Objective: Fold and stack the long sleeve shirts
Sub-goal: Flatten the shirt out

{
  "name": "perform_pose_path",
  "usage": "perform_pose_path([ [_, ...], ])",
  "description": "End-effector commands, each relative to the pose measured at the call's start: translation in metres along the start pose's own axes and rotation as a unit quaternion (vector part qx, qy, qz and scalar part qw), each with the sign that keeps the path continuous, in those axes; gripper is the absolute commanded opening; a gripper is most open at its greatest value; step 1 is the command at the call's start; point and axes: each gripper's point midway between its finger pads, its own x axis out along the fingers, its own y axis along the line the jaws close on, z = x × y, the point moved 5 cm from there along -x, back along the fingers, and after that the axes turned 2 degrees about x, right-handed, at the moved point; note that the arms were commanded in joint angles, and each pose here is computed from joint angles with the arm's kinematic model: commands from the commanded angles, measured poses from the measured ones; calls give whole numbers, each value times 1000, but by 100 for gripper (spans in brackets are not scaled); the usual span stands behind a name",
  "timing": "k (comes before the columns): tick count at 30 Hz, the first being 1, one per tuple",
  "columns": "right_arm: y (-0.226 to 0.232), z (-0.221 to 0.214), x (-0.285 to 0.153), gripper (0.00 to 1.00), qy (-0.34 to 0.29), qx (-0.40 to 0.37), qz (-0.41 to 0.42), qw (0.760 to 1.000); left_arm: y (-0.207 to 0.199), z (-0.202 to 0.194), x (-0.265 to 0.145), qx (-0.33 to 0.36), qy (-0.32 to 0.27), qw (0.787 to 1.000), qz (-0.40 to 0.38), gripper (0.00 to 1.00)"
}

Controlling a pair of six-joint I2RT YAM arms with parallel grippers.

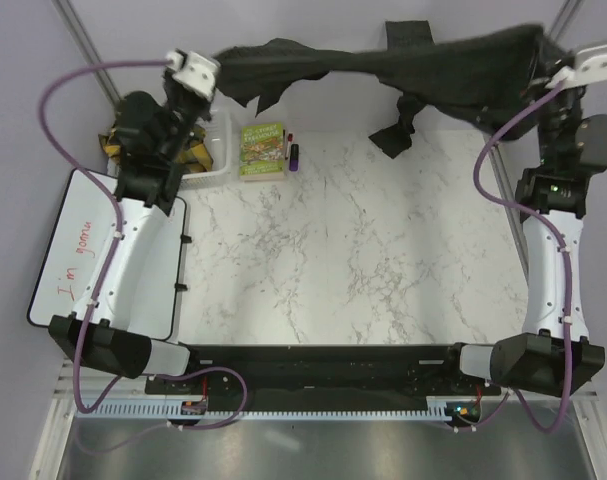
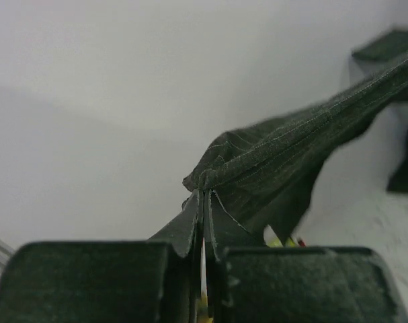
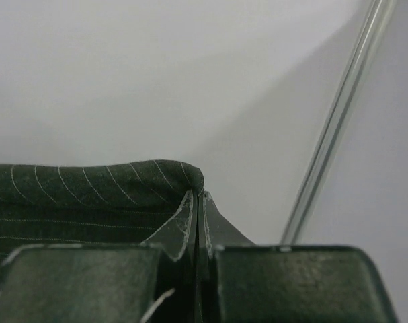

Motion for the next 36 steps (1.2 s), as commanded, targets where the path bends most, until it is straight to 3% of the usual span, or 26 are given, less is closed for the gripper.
perform_pose_path([
  [1,30,-136,-82,0,177,-56,83,979,-85,-129,-46,12,130,981,-142,2],
  [3,42,-163,-127,0,245,-79,133,957,-119,-169,-82,-4,185,961,-204,2],
  [5,53,-178,-161,0,290,-79,169,939,-134,-182,-111,-3,200,952,-233,2],
  [6,63,-196,-185,0,312,-101,216,920,-154,-207,-135,-9,230,936,-265,2],
  [10,84,-238,-251,0,393,-111,301,862,-183,-243,-190,18,263,908,-325,2],
  [15,93,-261,-305,0,483,-118,393,774,-201,-265,-238,15,322,868,-378,2],
  [16,94,-260,-314,0,492,-122,416,755,-204,-265,-245,23,318,860,-398,2],
  [17,98,-257,-337,0,511,-121,460,716,-206,-265,-252,27,318,855,-408,2],
  [21,106,-246,-387,0,528,-133,540,642,-221,-262,-294,39,304,831,-464,2],
  [23,110,-234,-406,27,527,-136,570,616,-231,-261,-315,49,301,808,-504,5],
  [24,109,-231,-412,40,525,-146,584,602,-239,-260,-326,56,299,794,-526,23],
  [25,108,-226,-416,67,524,-151,592,594,-239,-256,-332,74,292,789,-536,36],
  [27,102,-211,-413,74,540,-157,585,585,-238,-254,-341,75,304,782,-538,49],
  [28,99,-204,-409,87,543,-159,581,585,-234,-252,-340,74,314,786,-527,50],
  [29,100,-194,-415,98,556,-136,594,566,-233,-251,-342,66,327,784,-524,50],
  [32,96,-176,-394,98,559,-110,597,564,-229,-242,-334,34,346,787,-510,51],
  [34,96,-168,-364,98,546,-88,578,600,-227,-230,-323,5,345,794,-501,55],
  [35,98,-177,-353,98,550,-61,571,606,-228,-229,-318,-8,351,791,-501,61],
  [36,96,-180,-330,98,545,-47,547,634,-225,-222,-308,-27,353,799,-487,72],
])
